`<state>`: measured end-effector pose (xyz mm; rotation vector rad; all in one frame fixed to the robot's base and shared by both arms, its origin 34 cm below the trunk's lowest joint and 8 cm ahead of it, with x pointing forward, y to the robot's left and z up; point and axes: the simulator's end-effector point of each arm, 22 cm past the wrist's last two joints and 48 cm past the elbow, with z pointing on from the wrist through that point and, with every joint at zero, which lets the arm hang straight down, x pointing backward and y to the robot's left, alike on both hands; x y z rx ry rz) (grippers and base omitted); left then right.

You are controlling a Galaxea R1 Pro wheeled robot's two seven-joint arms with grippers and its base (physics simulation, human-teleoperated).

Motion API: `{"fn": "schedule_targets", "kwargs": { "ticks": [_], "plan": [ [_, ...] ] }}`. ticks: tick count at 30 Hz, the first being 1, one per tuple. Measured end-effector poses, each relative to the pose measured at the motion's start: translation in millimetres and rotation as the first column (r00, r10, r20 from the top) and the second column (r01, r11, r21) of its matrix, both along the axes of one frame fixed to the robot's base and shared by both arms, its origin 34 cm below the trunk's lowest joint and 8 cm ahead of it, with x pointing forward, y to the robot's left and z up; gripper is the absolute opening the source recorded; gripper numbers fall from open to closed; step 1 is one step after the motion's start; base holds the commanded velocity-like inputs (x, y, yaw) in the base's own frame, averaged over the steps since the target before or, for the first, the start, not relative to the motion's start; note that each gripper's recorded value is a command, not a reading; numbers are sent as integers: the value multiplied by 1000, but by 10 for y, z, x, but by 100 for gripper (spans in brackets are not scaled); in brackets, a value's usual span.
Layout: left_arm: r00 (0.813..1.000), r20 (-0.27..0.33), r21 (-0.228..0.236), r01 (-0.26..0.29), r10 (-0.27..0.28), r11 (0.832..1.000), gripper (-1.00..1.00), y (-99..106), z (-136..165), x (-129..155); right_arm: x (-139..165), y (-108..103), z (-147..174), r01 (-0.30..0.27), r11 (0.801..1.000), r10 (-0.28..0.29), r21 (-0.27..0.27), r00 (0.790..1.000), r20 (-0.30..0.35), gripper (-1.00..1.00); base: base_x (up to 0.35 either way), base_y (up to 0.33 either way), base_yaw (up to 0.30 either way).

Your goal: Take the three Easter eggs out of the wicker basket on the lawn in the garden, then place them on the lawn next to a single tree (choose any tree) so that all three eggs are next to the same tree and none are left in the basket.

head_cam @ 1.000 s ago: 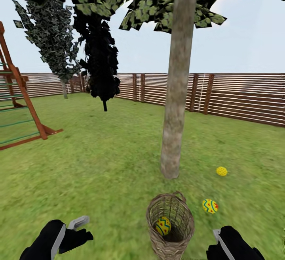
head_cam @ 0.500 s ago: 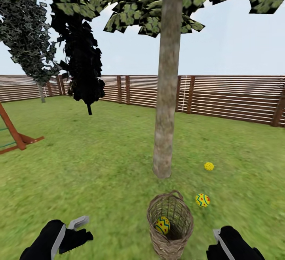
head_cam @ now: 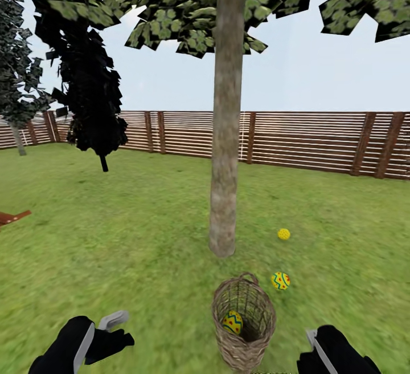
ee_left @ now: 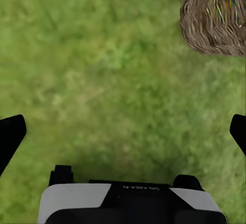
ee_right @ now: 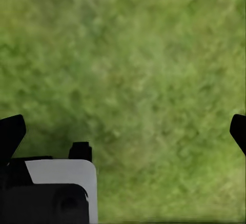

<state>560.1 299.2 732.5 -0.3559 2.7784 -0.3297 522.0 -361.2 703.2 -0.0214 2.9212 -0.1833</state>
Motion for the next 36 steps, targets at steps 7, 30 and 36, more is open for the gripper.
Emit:
{"fn": "schedule_targets", "kwargs": {
  "ticks": [7, 30, 36],
  "plan": [
    [1000, 5, -1, 0, 0, 1000, 100, -4, 46, 5, 7, -2, 46, 0, 1000, 0, 0, 1000, 5, 100, 0, 348, -279],
    [1000, 11, -13, -12, 12, 1000, 100, 10, 145, -4, 5, -3, 146, 1, 1000, -1, -1, 1000, 10, 100, 143, 247, -87],
    [1000, 10, -11, -10, 10, 1000, 100, 4, 142, -6, 2, -17, 147, 2, 1000, -2, -3, 1000, 10, 100, 343, 4, 0]
  ]
}}
